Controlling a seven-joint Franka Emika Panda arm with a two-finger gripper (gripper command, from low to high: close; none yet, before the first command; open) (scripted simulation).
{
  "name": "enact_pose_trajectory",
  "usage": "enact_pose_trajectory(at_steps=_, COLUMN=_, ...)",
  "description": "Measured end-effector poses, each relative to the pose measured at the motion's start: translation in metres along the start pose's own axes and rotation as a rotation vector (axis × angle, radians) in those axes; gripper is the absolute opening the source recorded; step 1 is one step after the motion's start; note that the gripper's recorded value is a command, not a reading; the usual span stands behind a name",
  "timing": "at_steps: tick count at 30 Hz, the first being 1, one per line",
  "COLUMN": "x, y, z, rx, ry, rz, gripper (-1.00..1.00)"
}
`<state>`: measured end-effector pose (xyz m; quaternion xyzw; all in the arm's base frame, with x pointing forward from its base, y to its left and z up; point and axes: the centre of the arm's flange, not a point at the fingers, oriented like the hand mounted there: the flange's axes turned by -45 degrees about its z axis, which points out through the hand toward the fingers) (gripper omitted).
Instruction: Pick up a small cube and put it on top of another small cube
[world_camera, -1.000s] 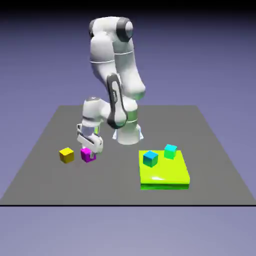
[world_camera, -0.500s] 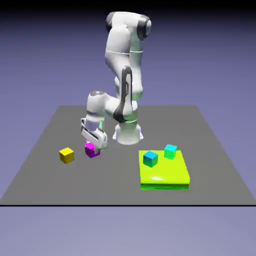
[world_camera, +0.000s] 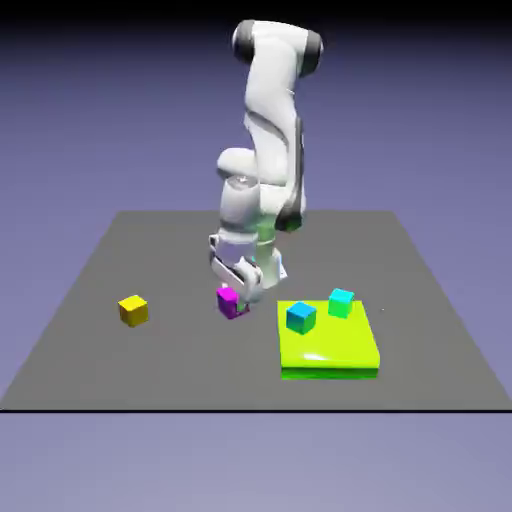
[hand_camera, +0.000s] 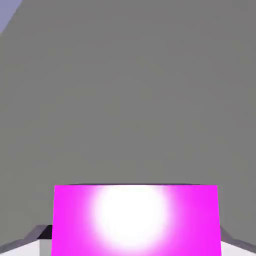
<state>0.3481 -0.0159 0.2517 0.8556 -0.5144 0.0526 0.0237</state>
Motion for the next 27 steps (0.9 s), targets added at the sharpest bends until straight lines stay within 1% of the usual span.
enact_pose_trajectory(at_steps=9, x=-0.069, y=-0.044, z=-0.041, rx=-0.033, ry=0.033, rz=0.085, gripper=-1.0)
enact_pose_trajectory(at_steps=17, x=-0.132, y=-0.061, z=-0.08, rx=-0.039, ry=0.09, rz=0.167, gripper=-1.0)
enact_pose_trajectory(at_steps=18, x=-0.132, y=-0.061, z=-0.08, rx=-0.039, ry=0.09, rz=0.167, gripper=-1.0)
enact_pose_trajectory(at_steps=24, x=-0.13, y=-0.059, z=-0.011, rx=-0.04, ry=0.09, rz=0.168, gripper=-1.0)
enact_pose_trajectory(at_steps=25, x=-0.13, y=-0.059, z=-0.01, rx=-0.04, ry=0.089, rz=0.168, gripper=1.0)
enact_pose_trajectory(at_steps=27, x=-0.13, y=-0.059, z=-0.01, rx=-0.041, ry=0.089, rz=0.168, gripper=1.0)
